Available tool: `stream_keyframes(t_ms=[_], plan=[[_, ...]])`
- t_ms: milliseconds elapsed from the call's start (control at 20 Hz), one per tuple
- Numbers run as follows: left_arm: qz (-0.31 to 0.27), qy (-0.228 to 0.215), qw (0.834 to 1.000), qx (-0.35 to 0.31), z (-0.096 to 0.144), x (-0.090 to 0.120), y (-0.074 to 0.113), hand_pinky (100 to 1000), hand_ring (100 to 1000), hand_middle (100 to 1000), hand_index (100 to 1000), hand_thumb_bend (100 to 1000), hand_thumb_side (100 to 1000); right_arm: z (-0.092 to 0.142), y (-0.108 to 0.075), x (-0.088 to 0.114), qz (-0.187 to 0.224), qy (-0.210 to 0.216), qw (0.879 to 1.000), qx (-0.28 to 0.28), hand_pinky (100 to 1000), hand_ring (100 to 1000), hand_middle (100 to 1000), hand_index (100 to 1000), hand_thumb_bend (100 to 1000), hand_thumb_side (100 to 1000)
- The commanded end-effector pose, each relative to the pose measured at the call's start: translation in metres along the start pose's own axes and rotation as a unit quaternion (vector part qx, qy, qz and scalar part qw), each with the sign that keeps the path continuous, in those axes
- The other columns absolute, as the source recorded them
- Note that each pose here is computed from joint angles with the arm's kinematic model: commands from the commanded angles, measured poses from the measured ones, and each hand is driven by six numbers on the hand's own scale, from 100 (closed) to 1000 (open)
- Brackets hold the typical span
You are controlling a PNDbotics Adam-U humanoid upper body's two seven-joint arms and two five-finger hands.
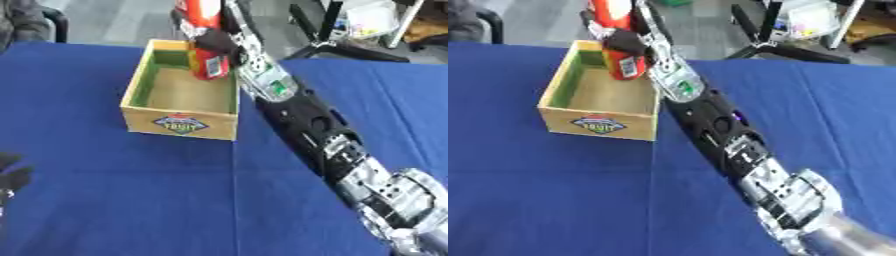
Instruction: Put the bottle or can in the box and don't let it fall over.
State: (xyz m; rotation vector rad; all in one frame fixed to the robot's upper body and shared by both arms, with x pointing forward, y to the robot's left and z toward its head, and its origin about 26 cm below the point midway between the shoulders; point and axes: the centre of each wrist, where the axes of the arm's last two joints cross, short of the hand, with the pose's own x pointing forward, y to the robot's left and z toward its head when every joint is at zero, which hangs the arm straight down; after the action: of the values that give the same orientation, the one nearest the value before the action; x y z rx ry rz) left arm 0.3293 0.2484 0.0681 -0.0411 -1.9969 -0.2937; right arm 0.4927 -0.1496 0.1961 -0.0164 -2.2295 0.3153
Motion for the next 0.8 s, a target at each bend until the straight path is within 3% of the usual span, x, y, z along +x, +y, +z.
stream_keyframes(t_ms=[50, 250, 300, 350, 400, 450, 500, 550, 600, 800], plan=[[0.0, -0.02, 1.0, -0.005, -0.007, 0.01, -0.001, 863, 821, 842, 945, 446, 753, 0.004, 0.007, -0.009, 0.013, 0.002, 1.0, -0.008, 533, 466, 268, 353, 100, 100], [-0.001, -0.019, 1.0, -0.002, -0.006, 0.009, 0.001, 863, 821, 841, 945, 446, 753, 0.02, 0.003, -0.03, 0.044, 0.03, 0.998, -0.029, 575, 532, 325, 397, 100, 100], [-0.001, -0.019, 1.0, -0.002, -0.006, 0.009, 0.001, 863, 821, 841, 945, 447, 753, 0.022, 0.001, -0.033, 0.048, 0.033, 0.998, -0.034, 608, 593, 403, 460, 100, 100], [-0.001, -0.019, 1.0, -0.002, -0.006, 0.009, 0.001, 863, 821, 841, 945, 447, 753, 0.024, -0.001, -0.036, 0.053, 0.035, 0.997, -0.039, 614, 600, 413, 468, 100, 100], [-0.001, -0.019, 1.0, -0.002, -0.006, 0.009, 0.001, 863, 821, 841, 945, 447, 753, 0.025, -0.003, -0.037, 0.058, 0.033, 0.997, -0.04, 675, 685, 534, 616, 108, 100], [-0.001, -0.019, 1.0, -0.002, -0.006, 0.009, 0.001, 863, 821, 841, 945, 447, 753, 0.025, -0.004, -0.037, 0.063, 0.031, 0.997, -0.039, 683, 697, 552, 639, 129, 100], [-0.001, -0.019, 1.0, -0.002, -0.006, 0.009, 0.001, 863, 821, 841, 945, 448, 752, 0.025, -0.006, -0.037, 0.069, 0.026, 0.997, -0.037, 753, 781, 695, 802, 287, 253], [-0.001, -0.018, 1.0, -0.002, -0.006, 0.009, 0.001, 863, 821, 841, 945, 448, 752, 0.024, -0.007, -0.036, 0.073, 0.022, 0.996, -0.034, 753, 781, 695, 802, 287, 253], [-0.002, -0.018, 1.0, -0.002, -0.006, 0.009, 0.001, 863, 821, 841, 945, 448, 752, 0.023, -0.009, -0.035, 0.078, 0.016, 0.996, -0.03, 806, 839, 781, 910, 371, 337], [-0.002, -0.017, 1.0, -0.001, -0.005, 0.008, 0.001, 863, 821, 841, 945, 449, 752, 0.016, -0.016, -0.026, 0.095, -0.012, 0.995, -0.014, 891, 921, 898, 973, 415, 393]])
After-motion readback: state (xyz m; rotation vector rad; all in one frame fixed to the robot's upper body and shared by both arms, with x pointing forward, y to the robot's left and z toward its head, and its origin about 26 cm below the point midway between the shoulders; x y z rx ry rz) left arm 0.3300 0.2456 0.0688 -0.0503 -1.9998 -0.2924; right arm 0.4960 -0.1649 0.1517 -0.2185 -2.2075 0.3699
